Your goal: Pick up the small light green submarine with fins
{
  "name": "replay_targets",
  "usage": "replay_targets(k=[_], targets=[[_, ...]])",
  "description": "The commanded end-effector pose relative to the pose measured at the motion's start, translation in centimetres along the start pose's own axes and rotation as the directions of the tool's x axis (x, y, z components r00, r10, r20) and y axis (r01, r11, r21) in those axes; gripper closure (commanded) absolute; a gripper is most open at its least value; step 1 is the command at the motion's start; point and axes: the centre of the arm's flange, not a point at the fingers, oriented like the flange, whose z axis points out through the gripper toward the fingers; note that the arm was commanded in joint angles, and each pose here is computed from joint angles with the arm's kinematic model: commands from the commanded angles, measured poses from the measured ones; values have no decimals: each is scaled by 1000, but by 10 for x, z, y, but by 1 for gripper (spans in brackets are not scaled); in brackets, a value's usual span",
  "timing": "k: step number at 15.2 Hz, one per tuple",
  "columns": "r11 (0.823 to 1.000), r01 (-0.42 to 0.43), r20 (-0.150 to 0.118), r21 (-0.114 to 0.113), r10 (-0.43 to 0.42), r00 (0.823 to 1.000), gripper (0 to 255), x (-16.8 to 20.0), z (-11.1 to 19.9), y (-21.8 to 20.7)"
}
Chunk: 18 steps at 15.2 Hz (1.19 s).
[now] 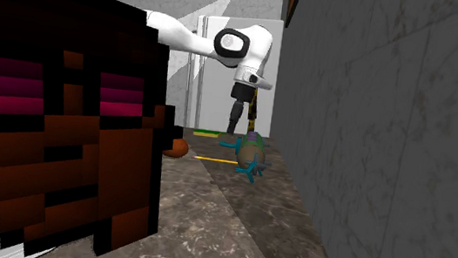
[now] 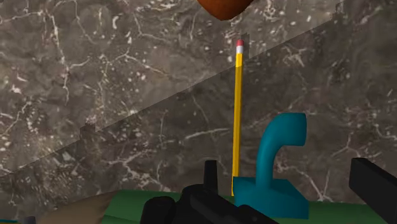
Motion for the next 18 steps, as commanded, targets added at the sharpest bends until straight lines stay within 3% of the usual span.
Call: replay_targets(k=[1, 9, 10, 18], targets=[[1000, 0, -1, -4, 0, 1000, 0, 14, 3, 1], [1000, 0, -1, -4, 0, 1000, 0, 21, 37, 0], [1000, 0, -1, -4, 0, 1000, 255, 22, 38, 1], [1000, 0, -1, -4, 0, 1000, 255, 23, 38, 2]])
